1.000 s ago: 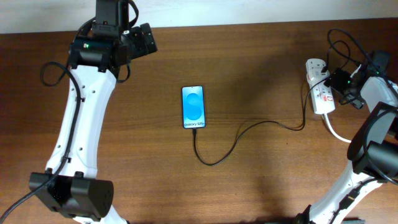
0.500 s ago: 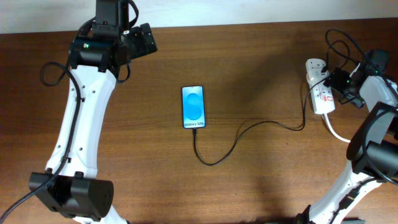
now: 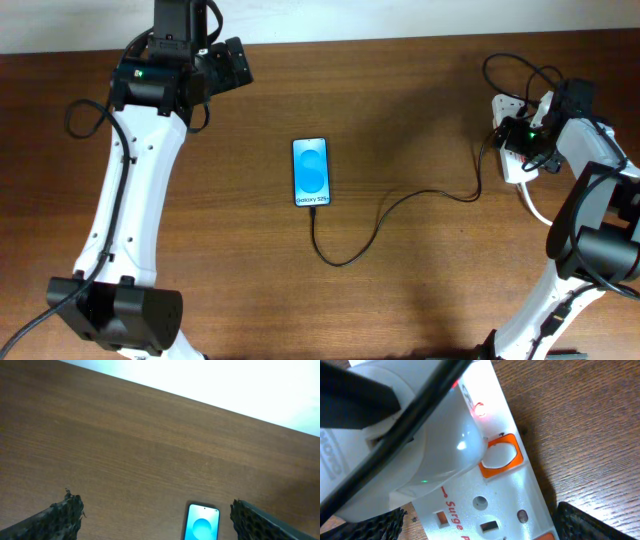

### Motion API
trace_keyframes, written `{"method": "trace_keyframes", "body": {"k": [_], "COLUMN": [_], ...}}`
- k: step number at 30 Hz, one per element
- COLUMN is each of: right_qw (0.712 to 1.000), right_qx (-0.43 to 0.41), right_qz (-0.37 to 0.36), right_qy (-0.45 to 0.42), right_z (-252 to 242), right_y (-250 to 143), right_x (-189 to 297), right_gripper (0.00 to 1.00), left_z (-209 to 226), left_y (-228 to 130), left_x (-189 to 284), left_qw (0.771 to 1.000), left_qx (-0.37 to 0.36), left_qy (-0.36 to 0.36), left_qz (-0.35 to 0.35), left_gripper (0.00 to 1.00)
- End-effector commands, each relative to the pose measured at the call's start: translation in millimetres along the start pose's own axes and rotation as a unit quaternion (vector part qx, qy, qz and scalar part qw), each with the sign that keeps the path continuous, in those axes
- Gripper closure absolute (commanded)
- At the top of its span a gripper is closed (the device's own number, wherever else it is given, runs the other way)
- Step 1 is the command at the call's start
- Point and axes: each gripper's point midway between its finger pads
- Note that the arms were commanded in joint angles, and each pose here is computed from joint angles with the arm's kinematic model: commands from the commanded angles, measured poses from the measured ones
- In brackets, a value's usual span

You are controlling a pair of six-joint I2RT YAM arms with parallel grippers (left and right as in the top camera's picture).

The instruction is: Plug charger to phone and switch on socket

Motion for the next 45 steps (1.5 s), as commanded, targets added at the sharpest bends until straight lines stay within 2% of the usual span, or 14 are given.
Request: {"method": "trace_keyframes", "body": {"k": [1,4,7,12,15,18,22,24,26,28,34,40,45], "right_qw": [0.996,0.998,0.995,0.989,0.989,0.989,0.986,0.987,0.988,0.988,0.986,0.985,0.989], "right_qx": [-0.005,-0.049,-0.072,-0.096,-0.096,-0.087,-0.082,-0.074,-0.088,-0.108,-0.121,-0.119,0.017], "right_qz": [0.016,-0.025,-0.067,-0.101,-0.106,-0.109,-0.140,-0.137,-0.067,0.005,0.059,0.063,0.029], "right_qy": [0.088,-0.004,-0.030,-0.044,-0.044,-0.044,-0.036,0.047,0.108,0.114,0.094,0.110,0.147], "right_z": [51,14,-12,-29,-18,-1,19,56,81,87,76,82,130], "right_y": [-9,8,18,10,-9,-43,-90,-127,-172,-204,-206,-205,-187], "right_x": [-1,52,103,168,213,266,307,308,299,295,278,277,273], "right_gripper": [0.02,0.02,0.02,0.02,0.02,0.02,0.02,0.02,0.01,0.02,0.01,0.02,0.02], "left_z": [2,2,2,2,2,2,2,2,2,2,2,2,2], "left_y": [-1,-1,-1,-1,-1,-1,-1,-1,-1,-1,-1,-1,-1], "left_x": [-3,-3,-3,-3,-3,-3,-3,-3,-3,-3,-3,-3,-3], "left_qw": [1.000,1.000,1.000,1.000,1.000,1.000,1.000,1.000,1.000,1.000,1.000,1.000,1.000], "left_qx": [0.006,0.006,0.006,0.006,0.006,0.006,0.006,0.006,0.006,0.006,0.006,0.006,0.006], "left_qy": [0.007,0.007,0.007,0.007,0.007,0.007,0.007,0.007,0.007,0.007,0.007,0.007,0.007], "left_qz": [0.000,0.000,0.000,0.000,0.000,0.000,0.000,0.000,0.000,0.000,0.000,0.000,0.000], "left_gripper": [0.01,0.01,0.01,0.01,0.01,0.01,0.01,0.01,0.01,0.01,0.01,0.01,0.01]}}
Point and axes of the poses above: each gripper's point midway between its finger pads, its own x axis back along the fingers, its own z axis along the line the jaws close on, y = z × x, and after that the axes turned 12 degrees about x, right-handed
